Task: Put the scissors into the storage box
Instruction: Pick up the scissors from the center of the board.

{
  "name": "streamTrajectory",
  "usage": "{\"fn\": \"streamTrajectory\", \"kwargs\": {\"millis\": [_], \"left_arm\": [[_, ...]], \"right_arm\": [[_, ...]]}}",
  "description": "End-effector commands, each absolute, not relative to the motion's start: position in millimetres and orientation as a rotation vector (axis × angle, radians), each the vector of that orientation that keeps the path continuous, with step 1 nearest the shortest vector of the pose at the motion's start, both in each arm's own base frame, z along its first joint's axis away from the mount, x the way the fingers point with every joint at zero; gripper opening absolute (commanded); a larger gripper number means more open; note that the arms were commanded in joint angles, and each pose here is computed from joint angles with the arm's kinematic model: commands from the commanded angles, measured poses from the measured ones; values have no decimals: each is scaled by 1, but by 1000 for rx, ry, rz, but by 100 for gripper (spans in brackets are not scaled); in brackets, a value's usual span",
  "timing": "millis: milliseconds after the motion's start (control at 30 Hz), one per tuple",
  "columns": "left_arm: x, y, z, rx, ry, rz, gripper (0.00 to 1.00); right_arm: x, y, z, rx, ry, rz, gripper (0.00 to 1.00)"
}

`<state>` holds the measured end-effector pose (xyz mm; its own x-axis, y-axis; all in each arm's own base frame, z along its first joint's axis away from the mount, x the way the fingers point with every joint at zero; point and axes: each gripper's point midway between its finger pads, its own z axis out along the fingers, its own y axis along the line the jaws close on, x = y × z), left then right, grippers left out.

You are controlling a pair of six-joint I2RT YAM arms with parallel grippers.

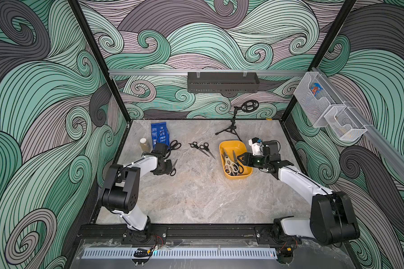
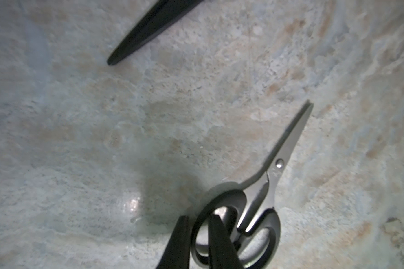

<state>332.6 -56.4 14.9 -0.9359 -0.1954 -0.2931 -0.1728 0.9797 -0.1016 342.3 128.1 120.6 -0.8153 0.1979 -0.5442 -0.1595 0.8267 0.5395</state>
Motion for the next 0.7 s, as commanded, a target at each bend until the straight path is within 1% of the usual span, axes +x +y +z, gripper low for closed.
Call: {"fn": "streamTrajectory", "kwargs": {"millis": [0, 467, 500, 667], "left_arm": [[306, -52, -5, -213, 2958, 27, 19], [287, -67, -20, -78, 3035, 157, 19], [286, -68, -22, -71, 3045, 165, 18], [281, -70, -31, -41, 3071, 188, 9]], "right_arm": [[347, 127, 122, 13, 2400, 765, 43], [352, 128, 120, 19, 2408, 763, 43], [352, 128, 120, 21, 2408, 763, 43], [351, 127, 118, 23, 2414, 757, 43]]}}
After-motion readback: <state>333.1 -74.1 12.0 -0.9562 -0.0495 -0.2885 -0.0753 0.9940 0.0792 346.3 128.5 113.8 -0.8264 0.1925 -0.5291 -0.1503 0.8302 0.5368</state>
